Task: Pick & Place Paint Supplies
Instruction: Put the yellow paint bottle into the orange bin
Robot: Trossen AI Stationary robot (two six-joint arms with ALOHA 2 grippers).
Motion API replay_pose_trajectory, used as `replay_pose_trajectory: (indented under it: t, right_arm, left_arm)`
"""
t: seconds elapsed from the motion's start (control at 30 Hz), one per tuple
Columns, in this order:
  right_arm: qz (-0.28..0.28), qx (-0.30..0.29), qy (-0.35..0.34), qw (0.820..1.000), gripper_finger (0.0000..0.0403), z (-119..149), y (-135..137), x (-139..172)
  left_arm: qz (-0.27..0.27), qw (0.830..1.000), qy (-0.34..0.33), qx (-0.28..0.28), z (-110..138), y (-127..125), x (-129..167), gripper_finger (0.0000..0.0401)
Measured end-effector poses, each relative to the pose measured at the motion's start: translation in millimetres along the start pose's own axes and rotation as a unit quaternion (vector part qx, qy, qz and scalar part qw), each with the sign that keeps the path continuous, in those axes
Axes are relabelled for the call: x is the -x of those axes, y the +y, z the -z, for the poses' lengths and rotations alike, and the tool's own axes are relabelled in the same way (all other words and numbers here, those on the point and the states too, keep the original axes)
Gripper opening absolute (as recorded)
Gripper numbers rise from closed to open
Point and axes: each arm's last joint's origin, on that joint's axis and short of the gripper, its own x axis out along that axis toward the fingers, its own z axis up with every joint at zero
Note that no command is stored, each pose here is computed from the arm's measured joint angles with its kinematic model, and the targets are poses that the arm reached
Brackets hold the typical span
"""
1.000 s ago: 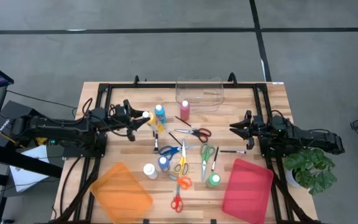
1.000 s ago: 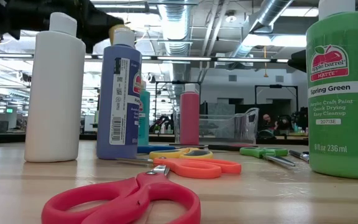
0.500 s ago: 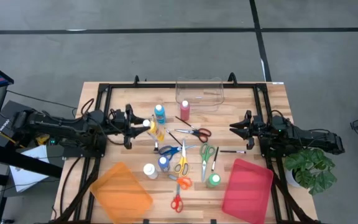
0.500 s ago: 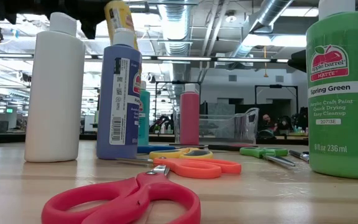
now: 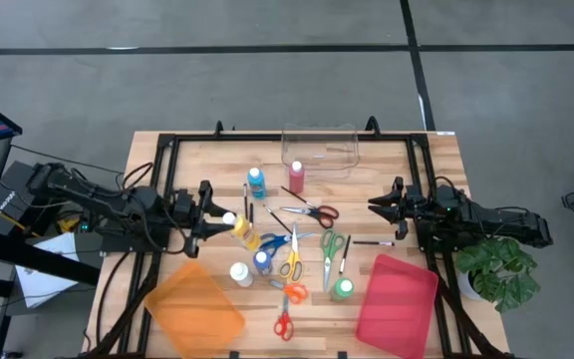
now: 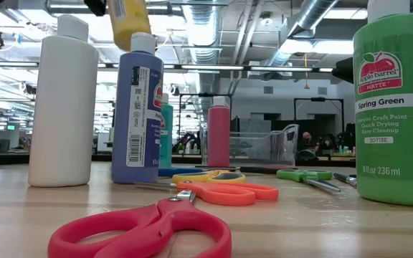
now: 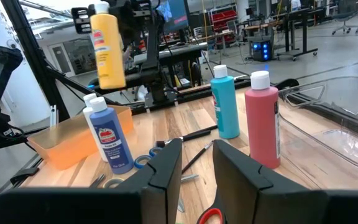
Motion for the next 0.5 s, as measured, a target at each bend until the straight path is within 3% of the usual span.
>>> replay_pose_trajectory:
  t: [0.5]
  right_arm:
    - [0.0,0.002,0.0,1.0,0.0089,0,0,0]
  left_arm:
    - [0.059,0.998,-0.02,0.009,-18,-26,6,0.0113]
